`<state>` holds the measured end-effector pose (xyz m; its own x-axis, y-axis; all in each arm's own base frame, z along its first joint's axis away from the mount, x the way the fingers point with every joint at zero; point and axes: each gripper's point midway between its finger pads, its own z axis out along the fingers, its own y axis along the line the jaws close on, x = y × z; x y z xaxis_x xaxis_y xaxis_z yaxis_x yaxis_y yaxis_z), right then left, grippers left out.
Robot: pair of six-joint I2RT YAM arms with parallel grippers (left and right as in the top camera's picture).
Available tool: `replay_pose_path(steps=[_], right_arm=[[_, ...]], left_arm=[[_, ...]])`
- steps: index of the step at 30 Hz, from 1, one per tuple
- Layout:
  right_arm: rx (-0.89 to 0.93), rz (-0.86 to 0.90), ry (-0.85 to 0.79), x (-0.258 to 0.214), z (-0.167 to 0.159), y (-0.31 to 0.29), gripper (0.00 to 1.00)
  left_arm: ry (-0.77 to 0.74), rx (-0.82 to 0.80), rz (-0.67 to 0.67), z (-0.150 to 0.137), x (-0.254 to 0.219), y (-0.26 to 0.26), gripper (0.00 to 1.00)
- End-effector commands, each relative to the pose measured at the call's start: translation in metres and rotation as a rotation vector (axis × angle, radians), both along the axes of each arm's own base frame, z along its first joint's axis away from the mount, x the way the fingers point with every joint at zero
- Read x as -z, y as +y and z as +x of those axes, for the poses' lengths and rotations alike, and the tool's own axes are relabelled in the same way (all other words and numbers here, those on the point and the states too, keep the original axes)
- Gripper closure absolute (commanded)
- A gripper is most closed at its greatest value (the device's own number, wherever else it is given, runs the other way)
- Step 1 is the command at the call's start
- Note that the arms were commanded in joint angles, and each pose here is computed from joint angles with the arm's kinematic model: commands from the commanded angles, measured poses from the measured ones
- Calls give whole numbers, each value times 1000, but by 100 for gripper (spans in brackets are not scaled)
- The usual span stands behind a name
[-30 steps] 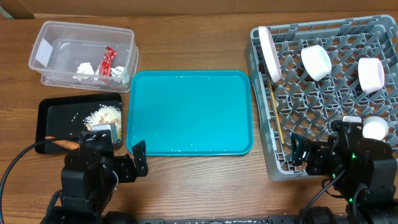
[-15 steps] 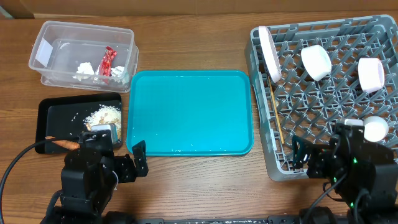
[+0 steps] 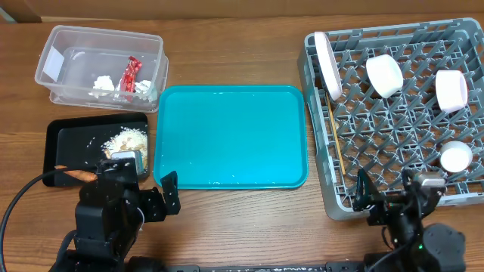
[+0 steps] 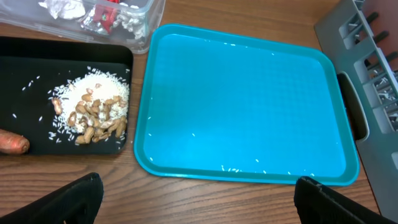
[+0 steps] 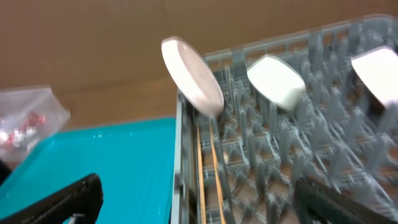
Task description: Sort waste into correct bins and load items into the dishwasher
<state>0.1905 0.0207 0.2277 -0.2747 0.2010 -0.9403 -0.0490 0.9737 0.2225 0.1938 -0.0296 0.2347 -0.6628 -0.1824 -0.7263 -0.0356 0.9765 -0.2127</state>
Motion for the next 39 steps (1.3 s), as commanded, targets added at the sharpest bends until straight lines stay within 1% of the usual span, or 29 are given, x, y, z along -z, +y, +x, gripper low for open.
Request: replay_pose_path(steps=[1, 8, 10, 12, 14, 18, 39], right_arm=[[-10, 6, -96, 8, 12, 3, 0], [-12, -7, -297, 5, 41, 5, 0], [-11, -3, -348, 10, 47, 6, 0], [-11, -2, -363, 20, 51, 6, 0], [-11, -3, -359, 29, 53, 6, 0], [-91, -114, -254, 59, 53, 17, 0], [-93, -116, -263, 56, 53, 17, 0]], left_arm=[[5, -19, 2, 1, 2, 3, 0], [6, -19, 2, 1, 3, 3, 0], [6, -19, 2, 1, 3, 3, 0], [7, -19, 2, 0, 3, 3, 0], [7, -19, 2, 0, 3, 3, 0], [7, -19, 2, 0, 3, 3, 0], [7, -19, 2, 0, 3, 3, 0]])
